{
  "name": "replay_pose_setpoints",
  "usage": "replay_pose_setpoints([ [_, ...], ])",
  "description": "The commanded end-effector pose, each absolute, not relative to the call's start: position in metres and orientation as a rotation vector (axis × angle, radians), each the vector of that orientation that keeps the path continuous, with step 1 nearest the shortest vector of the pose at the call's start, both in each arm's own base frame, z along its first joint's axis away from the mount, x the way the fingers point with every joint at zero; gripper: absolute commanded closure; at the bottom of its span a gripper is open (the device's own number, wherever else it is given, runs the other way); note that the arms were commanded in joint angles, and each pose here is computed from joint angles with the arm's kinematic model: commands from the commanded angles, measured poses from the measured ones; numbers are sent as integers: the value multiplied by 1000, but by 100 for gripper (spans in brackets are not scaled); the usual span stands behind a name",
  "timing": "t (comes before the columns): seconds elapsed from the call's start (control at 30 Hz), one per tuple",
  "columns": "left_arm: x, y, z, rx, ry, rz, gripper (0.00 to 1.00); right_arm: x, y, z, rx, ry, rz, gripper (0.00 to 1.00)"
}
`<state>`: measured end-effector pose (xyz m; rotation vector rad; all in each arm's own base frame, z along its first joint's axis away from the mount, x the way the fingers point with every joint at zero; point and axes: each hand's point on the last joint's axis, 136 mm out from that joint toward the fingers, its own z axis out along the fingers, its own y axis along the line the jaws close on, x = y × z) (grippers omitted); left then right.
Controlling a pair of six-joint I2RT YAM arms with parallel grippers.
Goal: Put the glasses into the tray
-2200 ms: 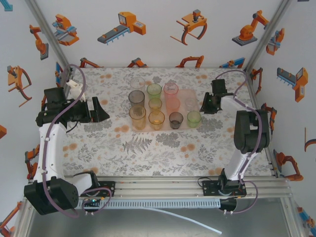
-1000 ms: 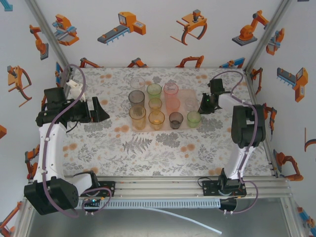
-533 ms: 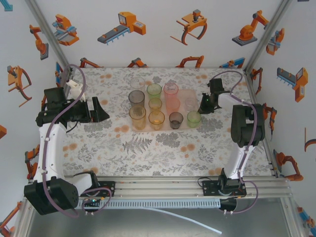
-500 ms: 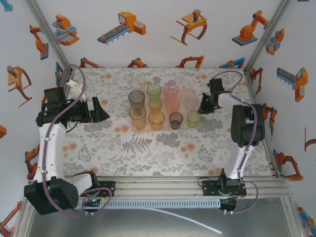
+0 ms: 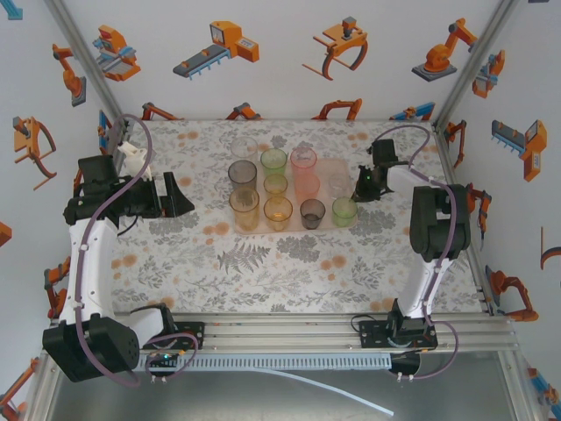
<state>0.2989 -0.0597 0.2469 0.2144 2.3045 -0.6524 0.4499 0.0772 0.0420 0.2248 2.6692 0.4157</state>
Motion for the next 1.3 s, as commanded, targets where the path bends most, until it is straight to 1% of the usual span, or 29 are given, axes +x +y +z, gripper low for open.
replay_pose_setpoints([
  [0.0, 297, -61, 257, 225, 2277, -650, 3, 441, 64, 34, 247, 2703, 317, 96],
  [0.33, 297, -61, 257, 224, 2276, -653, 3, 433, 61, 33, 249, 2709, 300, 100],
  [1.27, 297, -63, 259, 224, 2272, -663, 3, 411, 46, 34, 293, 2711, 230, 100],
])
